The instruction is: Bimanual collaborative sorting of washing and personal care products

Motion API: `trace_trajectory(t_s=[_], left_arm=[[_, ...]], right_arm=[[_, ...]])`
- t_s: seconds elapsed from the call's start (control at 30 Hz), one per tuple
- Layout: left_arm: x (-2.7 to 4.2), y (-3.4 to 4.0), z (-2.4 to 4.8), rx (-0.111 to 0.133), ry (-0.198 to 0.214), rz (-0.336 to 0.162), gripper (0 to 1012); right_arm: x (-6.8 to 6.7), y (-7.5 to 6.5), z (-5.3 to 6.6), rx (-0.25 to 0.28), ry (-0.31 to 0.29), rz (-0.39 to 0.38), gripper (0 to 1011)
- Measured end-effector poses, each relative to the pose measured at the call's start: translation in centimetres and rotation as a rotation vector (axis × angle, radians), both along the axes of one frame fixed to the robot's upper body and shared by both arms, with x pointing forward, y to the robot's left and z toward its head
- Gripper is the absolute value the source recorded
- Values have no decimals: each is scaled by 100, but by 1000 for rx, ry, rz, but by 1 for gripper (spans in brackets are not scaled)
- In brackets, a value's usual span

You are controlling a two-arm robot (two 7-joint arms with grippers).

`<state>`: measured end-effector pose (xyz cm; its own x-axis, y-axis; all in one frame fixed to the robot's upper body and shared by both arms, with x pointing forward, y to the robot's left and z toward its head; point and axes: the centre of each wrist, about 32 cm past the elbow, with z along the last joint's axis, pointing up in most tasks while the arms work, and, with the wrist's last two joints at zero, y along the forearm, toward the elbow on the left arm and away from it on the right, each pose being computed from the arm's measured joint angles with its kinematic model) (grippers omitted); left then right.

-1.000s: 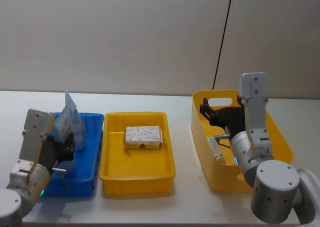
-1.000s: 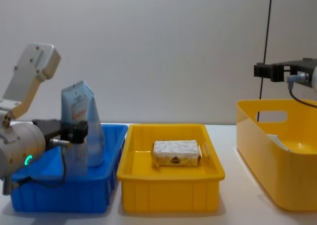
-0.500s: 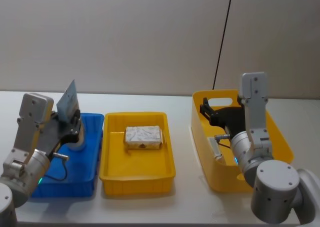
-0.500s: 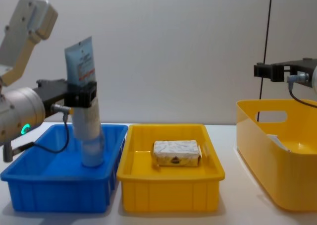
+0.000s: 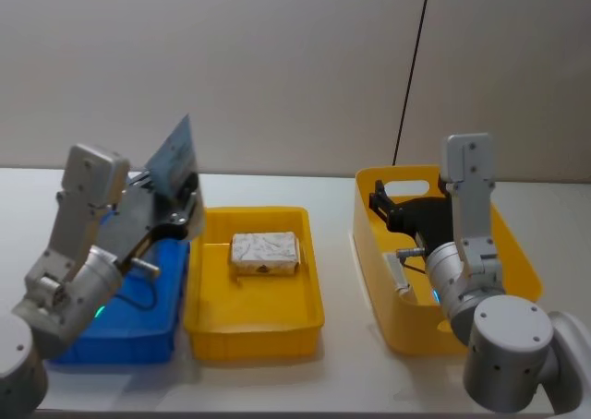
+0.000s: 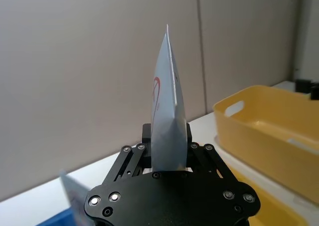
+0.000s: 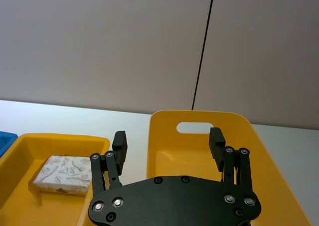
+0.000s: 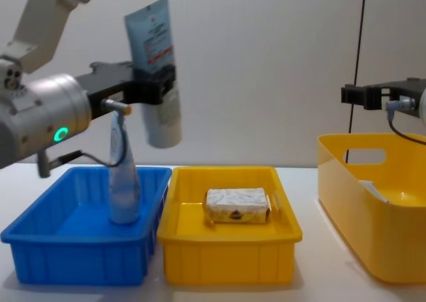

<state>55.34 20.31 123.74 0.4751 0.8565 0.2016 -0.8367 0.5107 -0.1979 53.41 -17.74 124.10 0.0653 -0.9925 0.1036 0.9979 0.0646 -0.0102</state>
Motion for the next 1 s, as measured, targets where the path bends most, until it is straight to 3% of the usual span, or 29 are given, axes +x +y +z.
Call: trace_trajectory(t_s=[0.33, 0.47, 1.0], left_arm=[[91, -238, 126, -2, -38, -132, 280], [116, -301, 154, -3, -44, -163, 280], [163, -426, 215, -2, -58, -227, 280]], right_arm=[[0, 0, 0, 0, 0, 0, 1004], [0, 0, 0, 0, 0, 0, 1004], [-30, -32, 12, -6, 6, 50, 1004]])
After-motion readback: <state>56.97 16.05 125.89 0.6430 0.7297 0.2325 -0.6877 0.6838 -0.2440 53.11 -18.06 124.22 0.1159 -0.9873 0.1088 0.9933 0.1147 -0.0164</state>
